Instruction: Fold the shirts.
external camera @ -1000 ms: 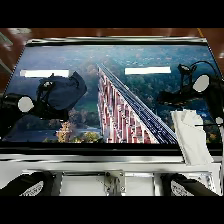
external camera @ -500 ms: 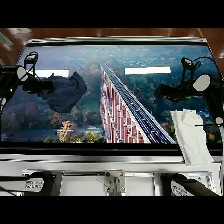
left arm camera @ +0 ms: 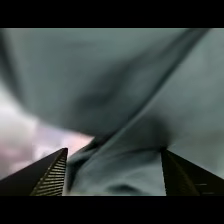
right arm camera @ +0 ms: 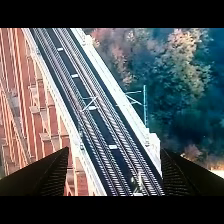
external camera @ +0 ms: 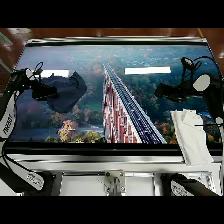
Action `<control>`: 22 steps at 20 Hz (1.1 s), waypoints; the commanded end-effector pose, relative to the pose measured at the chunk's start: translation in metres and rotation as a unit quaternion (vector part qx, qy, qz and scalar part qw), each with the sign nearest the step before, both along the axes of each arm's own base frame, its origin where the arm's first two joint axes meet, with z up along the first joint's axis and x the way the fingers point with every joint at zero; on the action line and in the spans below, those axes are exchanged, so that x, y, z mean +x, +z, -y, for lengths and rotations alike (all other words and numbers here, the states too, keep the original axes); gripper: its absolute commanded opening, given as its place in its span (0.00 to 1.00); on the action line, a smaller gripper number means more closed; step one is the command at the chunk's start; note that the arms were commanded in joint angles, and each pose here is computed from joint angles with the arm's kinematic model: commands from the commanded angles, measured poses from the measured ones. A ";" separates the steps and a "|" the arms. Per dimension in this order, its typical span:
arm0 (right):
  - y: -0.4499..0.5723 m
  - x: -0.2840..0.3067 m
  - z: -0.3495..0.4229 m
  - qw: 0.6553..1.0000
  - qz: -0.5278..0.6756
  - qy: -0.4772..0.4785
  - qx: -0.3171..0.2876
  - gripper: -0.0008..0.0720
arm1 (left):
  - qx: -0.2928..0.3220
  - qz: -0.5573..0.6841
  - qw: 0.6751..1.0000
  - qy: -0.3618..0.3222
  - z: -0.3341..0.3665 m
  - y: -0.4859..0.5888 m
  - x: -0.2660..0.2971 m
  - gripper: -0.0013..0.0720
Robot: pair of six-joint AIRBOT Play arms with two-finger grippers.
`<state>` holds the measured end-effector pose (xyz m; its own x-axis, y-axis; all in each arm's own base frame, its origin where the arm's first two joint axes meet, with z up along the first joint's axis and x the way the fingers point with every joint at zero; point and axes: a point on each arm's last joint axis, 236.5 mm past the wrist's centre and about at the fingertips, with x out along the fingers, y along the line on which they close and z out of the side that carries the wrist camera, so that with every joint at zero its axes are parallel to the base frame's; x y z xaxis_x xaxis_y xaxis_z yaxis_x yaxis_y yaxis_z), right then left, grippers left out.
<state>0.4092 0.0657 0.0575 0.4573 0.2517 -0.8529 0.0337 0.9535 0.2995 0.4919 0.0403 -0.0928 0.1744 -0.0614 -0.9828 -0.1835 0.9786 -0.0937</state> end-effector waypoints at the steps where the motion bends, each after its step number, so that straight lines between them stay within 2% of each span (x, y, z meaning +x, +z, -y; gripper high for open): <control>1: 0.000 0.000 -0.001 1.000 0.001 0.000 0.000 0.97 | -0.047 -0.010 0.999 0.008 0.023 -0.020 0.003 0.92; 2: 0.000 0.000 -0.001 1.000 0.001 0.000 0.000 0.97 | -0.048 -0.013 0.999 0.016 0.023 -0.020 0.002 0.52; 3: 0.000 0.000 -0.001 1.000 0.001 0.000 0.000 0.97 | -0.052 -0.014 0.998 0.016 0.023 -0.018 0.001 0.06; 6: 0.001 0.003 0.000 1.000 0.006 -0.001 0.000 0.97 | -0.052 0.016 0.999 -0.001 0.029 0.013 0.006 0.06; 10: 0.001 -0.003 0.001 1.000 -0.002 0.003 -0.005 0.95 | -0.027 0.130 0.983 -0.127 0.068 0.130 0.005 0.06; 12: 0.008 -0.012 0.019 0.999 -0.001 0.006 -0.050 0.95 | -0.009 0.216 0.961 -0.170 0.090 0.216 -0.011 0.06; 13: 0.017 -0.020 0.028 0.998 0.003 0.006 -0.070 0.81 | -0.011 0.256 0.951 -0.175 0.100 0.255 -0.024 0.06; 14: 0.028 -0.027 0.030 0.997 0.010 0.007 -0.075 0.74 | -0.022 0.295 0.937 -0.184 0.113 0.294 -0.041 0.06; 17: 0.059 -0.057 0.024 0.998 0.023 0.013 -0.064 0.74 | -0.091 0.354 0.905 -0.218 0.166 0.363 -0.096 0.06; 22: 0.067 -0.120 0.019 0.996 -0.046 0.040 -0.059 0.74 | -0.163 0.273 0.886 -0.337 0.273 0.327 -0.168 0.06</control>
<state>0.3290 0.0447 0.1237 0.4560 0.1699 -0.8736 -0.0137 0.9828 0.1840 0.3723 -0.1771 0.2452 0.5627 -0.4997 -0.6585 0.4821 0.8455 -0.2296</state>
